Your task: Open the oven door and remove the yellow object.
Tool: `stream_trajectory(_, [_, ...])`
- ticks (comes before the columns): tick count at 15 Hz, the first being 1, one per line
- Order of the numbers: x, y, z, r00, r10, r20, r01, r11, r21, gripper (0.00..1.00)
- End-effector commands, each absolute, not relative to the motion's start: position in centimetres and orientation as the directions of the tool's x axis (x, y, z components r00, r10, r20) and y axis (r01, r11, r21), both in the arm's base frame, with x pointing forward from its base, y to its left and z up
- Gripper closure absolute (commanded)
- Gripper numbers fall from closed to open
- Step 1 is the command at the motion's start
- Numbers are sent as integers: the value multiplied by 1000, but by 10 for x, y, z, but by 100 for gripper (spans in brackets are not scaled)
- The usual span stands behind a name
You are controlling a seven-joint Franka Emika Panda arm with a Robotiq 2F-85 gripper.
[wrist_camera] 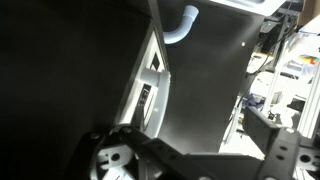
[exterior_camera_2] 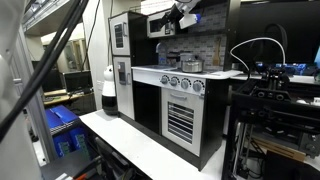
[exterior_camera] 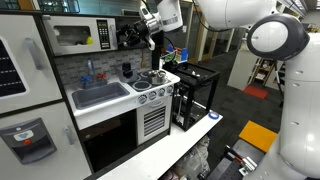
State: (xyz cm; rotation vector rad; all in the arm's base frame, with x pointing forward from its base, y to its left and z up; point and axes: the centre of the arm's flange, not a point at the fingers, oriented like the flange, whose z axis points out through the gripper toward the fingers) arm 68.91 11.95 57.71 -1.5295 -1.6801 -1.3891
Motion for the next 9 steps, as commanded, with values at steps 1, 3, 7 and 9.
stream_trajectory(1, [695, 127, 577, -281, 454, 846, 905, -167, 390, 0])
stream_trajectory(3, [691, 131, 578, -278, 453, 847, 912, -153, 381, 0])
stream_trajectory(7, [669, 138, 581, -268, 477, 837, 913, -153, 379, 0])
stream_trajectory(9, [654, 144, 587, -267, 516, 814, 898, -172, 404, 0])
